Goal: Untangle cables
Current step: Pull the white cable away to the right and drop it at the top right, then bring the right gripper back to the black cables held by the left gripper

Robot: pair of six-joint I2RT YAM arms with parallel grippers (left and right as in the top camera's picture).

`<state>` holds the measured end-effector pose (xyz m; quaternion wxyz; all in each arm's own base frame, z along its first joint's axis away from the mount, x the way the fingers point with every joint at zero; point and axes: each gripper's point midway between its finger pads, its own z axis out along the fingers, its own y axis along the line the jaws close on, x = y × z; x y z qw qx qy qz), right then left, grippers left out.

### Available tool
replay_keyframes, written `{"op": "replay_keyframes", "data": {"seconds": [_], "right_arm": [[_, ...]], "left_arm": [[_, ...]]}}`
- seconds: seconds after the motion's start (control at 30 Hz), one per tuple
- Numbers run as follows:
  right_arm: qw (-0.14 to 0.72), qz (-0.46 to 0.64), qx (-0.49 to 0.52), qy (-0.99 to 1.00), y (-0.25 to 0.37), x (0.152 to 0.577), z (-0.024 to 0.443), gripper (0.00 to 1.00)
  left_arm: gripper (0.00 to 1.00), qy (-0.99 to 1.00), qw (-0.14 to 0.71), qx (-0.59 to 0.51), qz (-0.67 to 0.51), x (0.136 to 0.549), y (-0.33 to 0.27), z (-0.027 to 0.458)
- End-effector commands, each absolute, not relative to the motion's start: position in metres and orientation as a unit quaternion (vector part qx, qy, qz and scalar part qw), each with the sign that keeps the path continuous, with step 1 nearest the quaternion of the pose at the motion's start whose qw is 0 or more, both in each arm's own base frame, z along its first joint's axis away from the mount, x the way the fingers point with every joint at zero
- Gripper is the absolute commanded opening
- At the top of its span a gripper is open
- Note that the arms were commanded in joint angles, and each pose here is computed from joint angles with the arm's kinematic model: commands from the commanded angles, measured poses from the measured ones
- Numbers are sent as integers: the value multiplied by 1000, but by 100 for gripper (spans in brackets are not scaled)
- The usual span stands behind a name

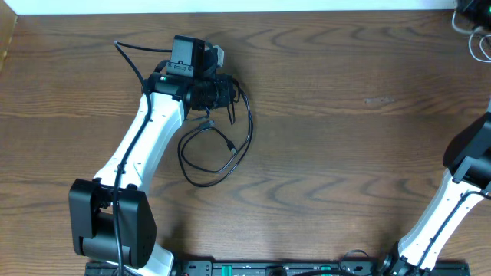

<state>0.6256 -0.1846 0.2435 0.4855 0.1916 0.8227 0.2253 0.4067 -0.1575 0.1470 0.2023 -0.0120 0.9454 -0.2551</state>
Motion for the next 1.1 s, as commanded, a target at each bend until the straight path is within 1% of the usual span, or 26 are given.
{"op": "replay_keyframes", "data": {"seconds": [0.0, 0.1, 0.13, 0.2, 0.37, 0.4, 0.43, 0.47, 0.5, 0.53, 0.57, 0.67, 0.77, 0.8, 0.87, 0.93, 0.97, 1.03, 1.07], "right_arm": [[542, 256, 157, 785, -176, 620, 326, 1], [566, 238, 154, 774, -179, 614, 359, 1], [565, 229, 165, 776, -183, 614, 357, 1], [555, 206, 190, 783, -192, 612, 347, 1], [513, 123, 235, 816, -219, 607, 298, 1], [501, 105, 244, 824, -225, 606, 283, 2], [495, 98, 249, 827, -228, 605, 276, 4], [479, 82, 265, 833, -234, 603, 256, 23], [463, 69, 278, 839, -240, 601, 236, 64], [455, 65, 283, 842, -242, 599, 227, 80], [441, 64, 289, 848, -243, 597, 212, 99], [406, 74, 296, 862, -237, 586, 194, 99], [390, 118, 263, 875, -214, 579, 203, 99], [390, 174, 213, 879, -186, 574, 222, 99], [391, 229, 158, 877, -156, 566, 244, 99], [400, 304, 67, 862, -110, 549, 280, 99], [403, 328, 39, 854, -96, 542, 293, 99], [412, 384, -36, 825, -49, 520, 335, 99], [414, 389, -53, 822, -37, 514, 344, 99]], "left_arm": [[7, 942, 208, -5, -262, 406, -160, 153], [7, 942, 208, -5, -262, 406, -160, 153], [8, 942, 208, -5, -262, 406, -160, 153], [7, 942, 208, -5, -262, 406, -160, 153], [7, 942, 208, -5, -262, 406, -160, 153], [7, 942, 208, -5, -262, 406, -160, 153], [7, 942, 208, -5, -262, 406, -160, 153], [7, 942, 208, -5, -262, 406, -160, 153], [7, 942, 208, -5, -262, 406, -160, 153], [7, 942, 208, -5, -262, 406, -160, 153], [7, 942, 208, -5, -262, 406, -160, 153], [7, 942, 210, 4, -261, 406, -160, 154], [7, 936, 213, 11, -279, 405, -166, 164], [8, 925, 222, 39, -305, 404, -175, 179], [7, 908, 233, 75, -339, 400, -187, 199], [8, 881, 251, 124, -381, 393, -200, 225], [7, 870, 261, 140, -395, 390, -205, 234], [7, 837, 288, 172, -432, 386, -214, 262], [7, 822, 302, 187, -445, 384, -218, 275]]}}
